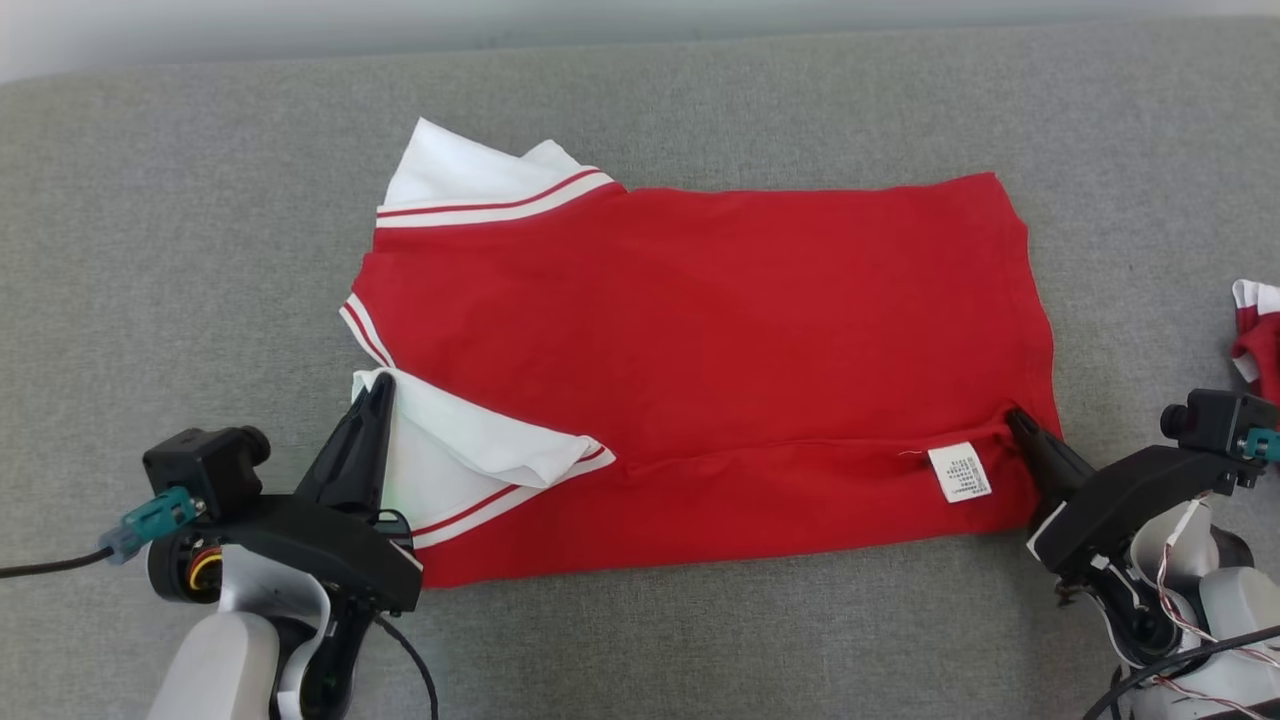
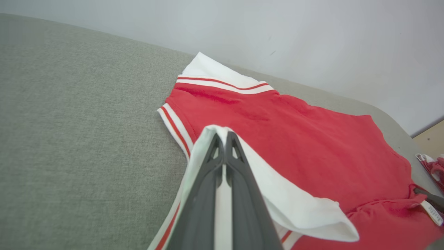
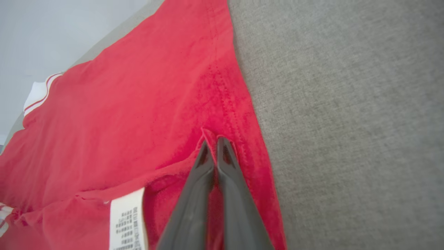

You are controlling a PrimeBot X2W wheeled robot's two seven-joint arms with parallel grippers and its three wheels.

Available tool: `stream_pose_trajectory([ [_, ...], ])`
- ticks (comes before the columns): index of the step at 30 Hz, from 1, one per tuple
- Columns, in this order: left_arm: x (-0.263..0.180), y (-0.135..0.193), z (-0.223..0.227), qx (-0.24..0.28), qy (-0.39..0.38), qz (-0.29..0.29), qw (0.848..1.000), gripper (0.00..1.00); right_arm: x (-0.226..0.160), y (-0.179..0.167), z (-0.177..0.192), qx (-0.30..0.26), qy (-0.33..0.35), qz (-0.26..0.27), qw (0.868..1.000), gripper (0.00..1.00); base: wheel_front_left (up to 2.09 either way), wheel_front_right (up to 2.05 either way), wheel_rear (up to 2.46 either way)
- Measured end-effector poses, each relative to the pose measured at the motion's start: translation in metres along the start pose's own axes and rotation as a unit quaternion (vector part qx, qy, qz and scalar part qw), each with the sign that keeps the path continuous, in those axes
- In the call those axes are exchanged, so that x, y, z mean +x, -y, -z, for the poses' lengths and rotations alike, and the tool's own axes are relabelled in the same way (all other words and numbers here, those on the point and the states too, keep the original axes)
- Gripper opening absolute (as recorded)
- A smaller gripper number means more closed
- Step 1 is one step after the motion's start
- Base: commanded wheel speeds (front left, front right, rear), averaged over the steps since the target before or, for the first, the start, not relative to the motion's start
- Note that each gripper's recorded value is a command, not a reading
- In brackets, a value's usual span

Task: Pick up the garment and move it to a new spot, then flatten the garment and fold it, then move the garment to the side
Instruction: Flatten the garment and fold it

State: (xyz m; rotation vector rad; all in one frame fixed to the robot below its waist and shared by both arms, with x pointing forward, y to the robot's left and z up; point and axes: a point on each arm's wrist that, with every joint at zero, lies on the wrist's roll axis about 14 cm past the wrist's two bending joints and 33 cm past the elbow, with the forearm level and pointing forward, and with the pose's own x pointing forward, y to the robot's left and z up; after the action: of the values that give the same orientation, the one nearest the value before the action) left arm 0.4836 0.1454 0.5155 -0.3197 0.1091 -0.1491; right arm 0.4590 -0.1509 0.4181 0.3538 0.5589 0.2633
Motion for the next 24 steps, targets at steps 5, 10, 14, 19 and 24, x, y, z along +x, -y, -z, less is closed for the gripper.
stream_pose_trajectory([
  [5, 0.006, -0.003, 0.005, 0.001, 0.012, -0.005, 1.0, 1.0, 0.0, -0.006, -0.008, 0.018, 0.036, -0.014, 0.999, 1.0, 0.0, 0.0, 0.0],
  [10, -0.001, -0.009, -0.011, 0.037, 0.072, -0.03, 0.996, 1.0, -0.018, -0.01, -0.019, 0.013, 0.104, -0.017, 0.994, 1.0, 0.0, 0.0, 0.0],
  [14, -0.018, -0.016, -0.016, 0.07, 0.102, -0.055, 0.991, 1.0, -0.041, -0.013, -0.027, -0.012, 0.159, -0.012, 0.987, 1.0, 0.0, 0.0, 0.0],
  [19, -0.043, -0.019, -0.015, 0.1, 0.113, -0.072, 0.986, 1.0, -0.068, -0.026, -0.039, -0.058, 0.221, -0.016, 0.973, 1.0, 0.0, 0.0, 0.0],
  [24, -0.064, -0.012, -0.02, 0.113, 0.127, -0.07, 0.983, 1.0, -0.089, -0.041, -0.046, -0.109, 0.258, -0.023, 0.96, 1.0, 0.0, 0.0, 0.0],
])
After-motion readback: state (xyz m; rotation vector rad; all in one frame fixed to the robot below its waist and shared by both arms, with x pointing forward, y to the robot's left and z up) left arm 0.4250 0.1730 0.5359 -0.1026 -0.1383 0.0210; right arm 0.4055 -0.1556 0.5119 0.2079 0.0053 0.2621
